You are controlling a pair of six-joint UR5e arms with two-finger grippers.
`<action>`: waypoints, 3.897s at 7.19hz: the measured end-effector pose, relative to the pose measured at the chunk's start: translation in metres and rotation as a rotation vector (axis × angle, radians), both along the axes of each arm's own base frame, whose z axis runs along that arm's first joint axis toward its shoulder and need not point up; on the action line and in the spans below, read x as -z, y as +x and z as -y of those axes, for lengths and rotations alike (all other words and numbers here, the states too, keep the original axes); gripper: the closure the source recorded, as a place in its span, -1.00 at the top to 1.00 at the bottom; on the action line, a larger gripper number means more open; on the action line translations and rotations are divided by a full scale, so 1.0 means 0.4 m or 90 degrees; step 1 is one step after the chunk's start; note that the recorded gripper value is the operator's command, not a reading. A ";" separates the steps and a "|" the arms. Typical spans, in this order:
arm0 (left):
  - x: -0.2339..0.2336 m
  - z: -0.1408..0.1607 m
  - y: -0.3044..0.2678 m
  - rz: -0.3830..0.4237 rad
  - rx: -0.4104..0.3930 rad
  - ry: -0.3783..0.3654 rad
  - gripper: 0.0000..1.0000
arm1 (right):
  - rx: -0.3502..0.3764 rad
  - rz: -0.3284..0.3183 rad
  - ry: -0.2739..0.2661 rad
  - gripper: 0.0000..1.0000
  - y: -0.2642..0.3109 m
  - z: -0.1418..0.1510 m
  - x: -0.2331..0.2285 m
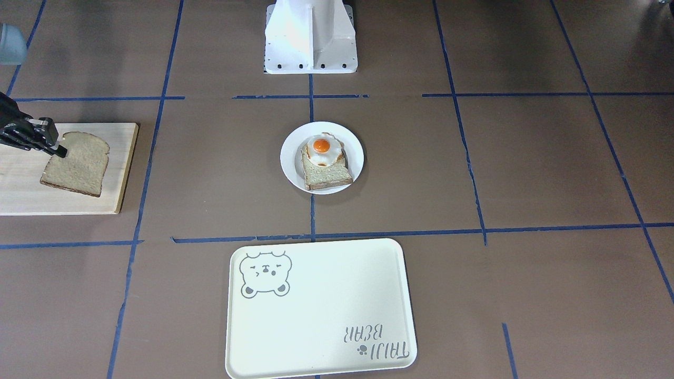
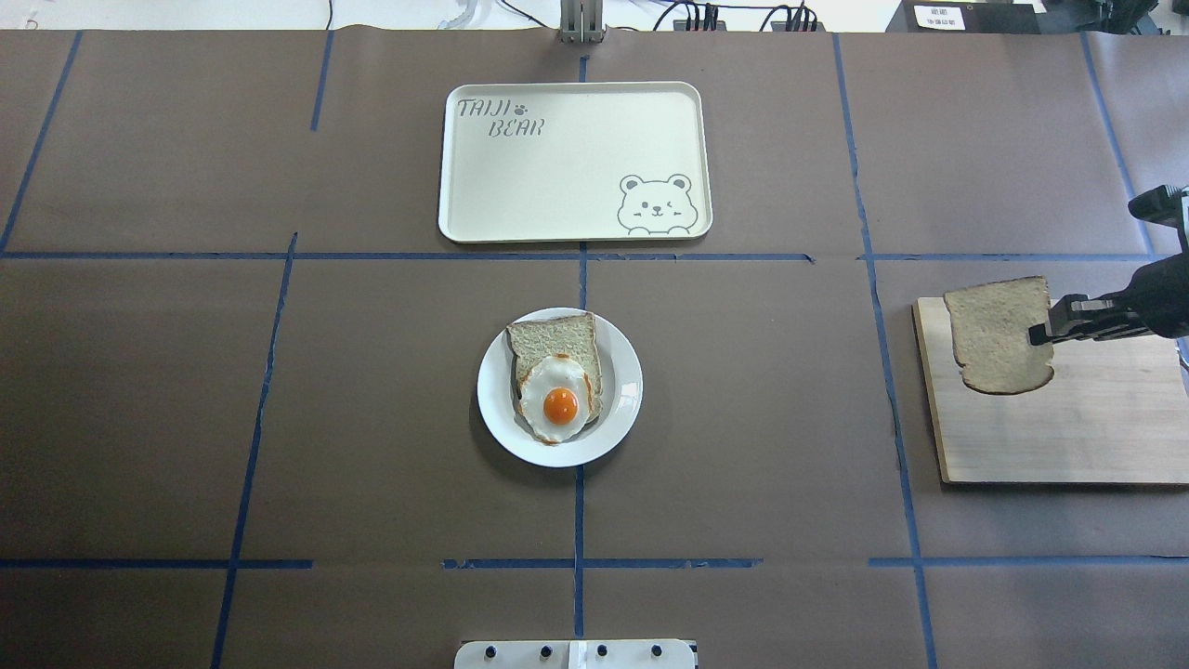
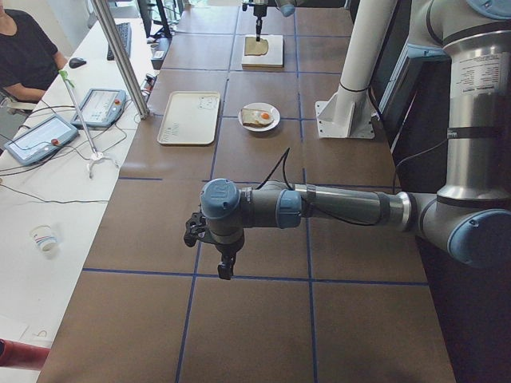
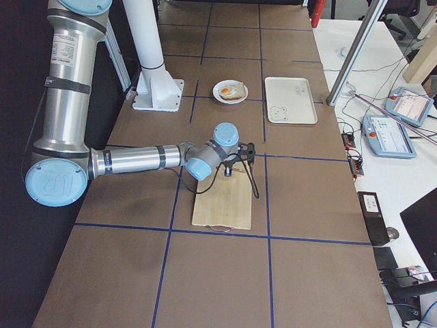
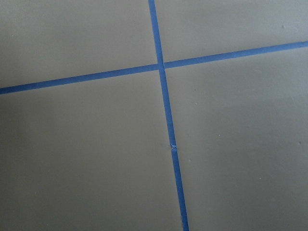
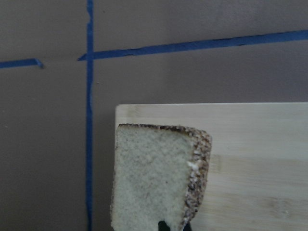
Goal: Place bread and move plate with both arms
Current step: 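Carry the bread slice with the right gripper over the egg plate, then lay the bread slice on top of the egg and open the right gripper, then withdraw the right arm away while the left arm swings in toward the plate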
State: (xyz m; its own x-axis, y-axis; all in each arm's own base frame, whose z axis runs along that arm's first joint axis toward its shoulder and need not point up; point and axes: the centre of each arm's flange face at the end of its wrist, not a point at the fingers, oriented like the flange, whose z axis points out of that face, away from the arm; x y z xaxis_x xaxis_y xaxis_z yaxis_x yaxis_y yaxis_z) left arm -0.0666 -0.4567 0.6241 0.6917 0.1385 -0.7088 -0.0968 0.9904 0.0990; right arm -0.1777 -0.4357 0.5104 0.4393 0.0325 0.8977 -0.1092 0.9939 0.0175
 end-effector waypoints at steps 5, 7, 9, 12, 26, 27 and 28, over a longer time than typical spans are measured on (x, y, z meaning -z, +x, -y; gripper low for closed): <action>0.009 0.005 0.001 -0.002 0.020 -0.016 1.00 | -0.013 0.166 0.001 -1.00 -0.434 0.055 0.476; 0.009 0.006 0.002 -0.001 0.022 -0.018 1.00 | -0.026 0.219 0.029 -1.00 -0.608 -0.032 0.580; 0.007 0.006 0.002 -0.001 0.023 -0.019 1.00 | -0.020 0.271 0.060 -1.00 -0.712 -0.073 0.554; 0.008 0.006 0.002 -0.001 0.023 -0.019 1.00 | -0.014 0.289 0.076 -1.00 -0.829 -0.094 0.561; 0.019 0.019 0.003 0.000 0.026 -0.015 1.00 | 0.006 0.274 0.087 0.98 -0.871 -0.050 0.560; 0.036 0.031 0.004 -0.002 0.031 -0.013 1.00 | 0.009 0.269 0.081 0.98 -0.820 0.000 0.553; 0.064 0.054 0.011 -0.004 0.042 -0.011 1.00 | 0.006 0.254 0.070 0.98 -0.757 0.058 0.533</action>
State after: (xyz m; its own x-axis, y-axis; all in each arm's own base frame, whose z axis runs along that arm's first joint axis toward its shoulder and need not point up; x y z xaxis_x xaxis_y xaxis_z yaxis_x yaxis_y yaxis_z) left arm -0.0622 -0.4783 0.5983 0.6939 0.0802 -0.7156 -0.0308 0.9962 0.0818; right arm -0.4804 -0.4588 0.2972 0.0558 -0.0761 0.9955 -0.1193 0.9894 0.0823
